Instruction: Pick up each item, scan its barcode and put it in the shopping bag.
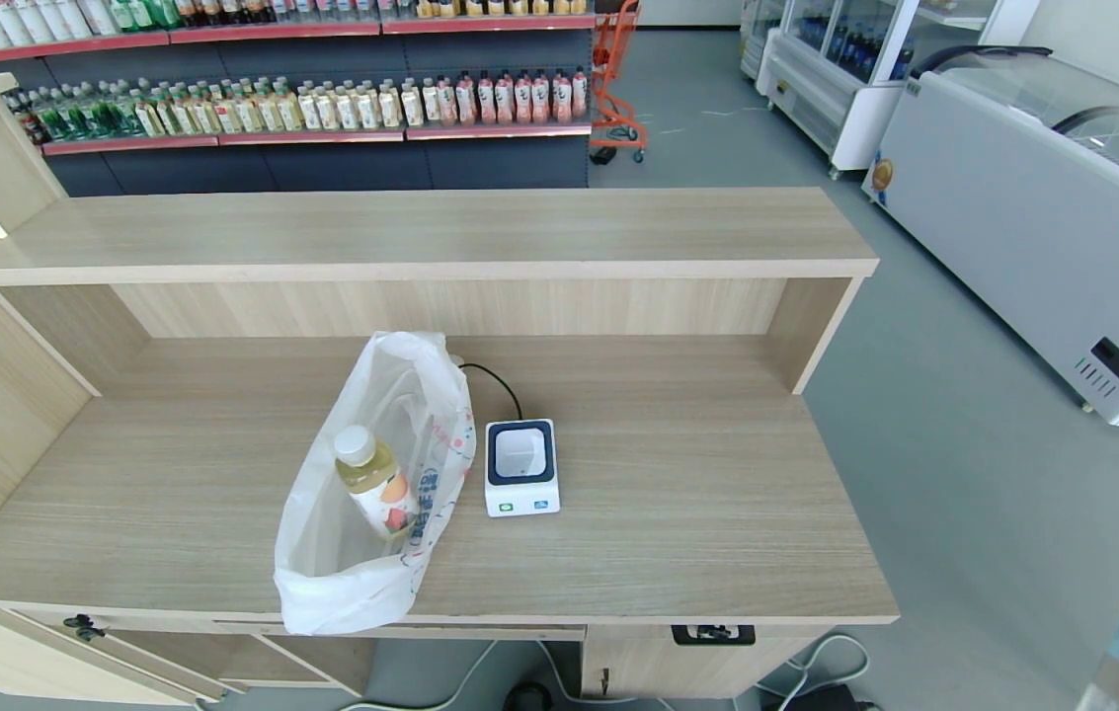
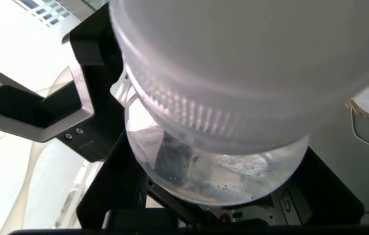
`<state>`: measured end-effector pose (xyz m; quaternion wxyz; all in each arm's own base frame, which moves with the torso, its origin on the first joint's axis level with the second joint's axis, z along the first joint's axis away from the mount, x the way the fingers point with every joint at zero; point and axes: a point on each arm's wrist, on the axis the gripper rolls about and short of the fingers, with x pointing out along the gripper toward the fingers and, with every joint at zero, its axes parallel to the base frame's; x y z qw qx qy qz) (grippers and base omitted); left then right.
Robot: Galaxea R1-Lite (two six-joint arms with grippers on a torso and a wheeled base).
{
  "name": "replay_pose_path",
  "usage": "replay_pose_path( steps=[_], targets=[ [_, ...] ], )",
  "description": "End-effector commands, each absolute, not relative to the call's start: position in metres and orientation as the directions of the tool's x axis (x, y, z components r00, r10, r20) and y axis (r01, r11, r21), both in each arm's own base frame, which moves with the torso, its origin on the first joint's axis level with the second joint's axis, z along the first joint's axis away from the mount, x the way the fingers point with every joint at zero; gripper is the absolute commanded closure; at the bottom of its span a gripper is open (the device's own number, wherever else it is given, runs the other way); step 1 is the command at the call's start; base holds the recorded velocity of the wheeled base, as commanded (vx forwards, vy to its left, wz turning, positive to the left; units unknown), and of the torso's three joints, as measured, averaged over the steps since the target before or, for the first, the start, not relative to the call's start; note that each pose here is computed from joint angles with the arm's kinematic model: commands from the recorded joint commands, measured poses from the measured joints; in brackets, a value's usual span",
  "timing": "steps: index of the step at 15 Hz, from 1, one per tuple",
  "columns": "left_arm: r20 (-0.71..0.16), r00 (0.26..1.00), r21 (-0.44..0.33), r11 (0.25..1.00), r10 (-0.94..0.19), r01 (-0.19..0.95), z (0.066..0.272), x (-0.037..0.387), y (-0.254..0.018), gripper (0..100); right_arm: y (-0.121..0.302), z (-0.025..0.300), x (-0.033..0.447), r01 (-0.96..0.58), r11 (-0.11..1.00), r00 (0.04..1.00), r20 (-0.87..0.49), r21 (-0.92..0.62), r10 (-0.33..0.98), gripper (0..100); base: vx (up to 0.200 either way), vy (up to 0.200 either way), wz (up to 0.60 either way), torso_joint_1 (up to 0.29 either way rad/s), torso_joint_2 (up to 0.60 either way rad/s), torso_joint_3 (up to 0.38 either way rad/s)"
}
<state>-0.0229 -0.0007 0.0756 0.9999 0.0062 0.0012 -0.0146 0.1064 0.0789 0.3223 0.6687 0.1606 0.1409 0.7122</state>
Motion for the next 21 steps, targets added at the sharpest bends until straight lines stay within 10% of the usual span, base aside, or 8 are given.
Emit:
replay_pose_path(
  steps=[1, 11, 16, 21],
  targets=[
    [-0.003, 1.0, 0.012, 1.0, -0.029, 0.029, 0.075, -0.023, -0.001, 100, 0.08, 0.316, 0.109, -0.909, -0.056, -0.048, 0.029, 0.412, 0.998, 100, 0.0, 0.0, 0.0, 0.0, 0.0, 0.0],
    [-0.003, 1.0, 0.012, 1.0, -0.029, 0.029, 0.075, -0.023, -0.001, 100, 0.079, 0.302, 0.122, -0.915, 0.048, 0.054, 0.003, 0.4, 0.999, 100, 0.0, 0.0, 0.0, 0.0, 0.0, 0.0],
    [-0.003, 1.0, 0.012, 1.0, -0.029, 0.029, 0.075, -0.023, -0.001, 100, 0.077, 0.249, 0.203, -0.672, 0.741, 0.723, -0.223, -0.008, 0.654, 100, 0.0, 0.0, 0.0, 0.0, 0.0, 0.0],
    [-0.003, 1.0, 0.012, 1.0, -0.029, 0.029, 0.075, -0.023, -0.001, 100, 0.083, 0.215, 0.236, -0.454, 0.802, 0.885, -0.092, -0.389, 0.456, 100, 0.0, 0.0, 0.0, 0.0, 0.0, 0.0]
  ],
)
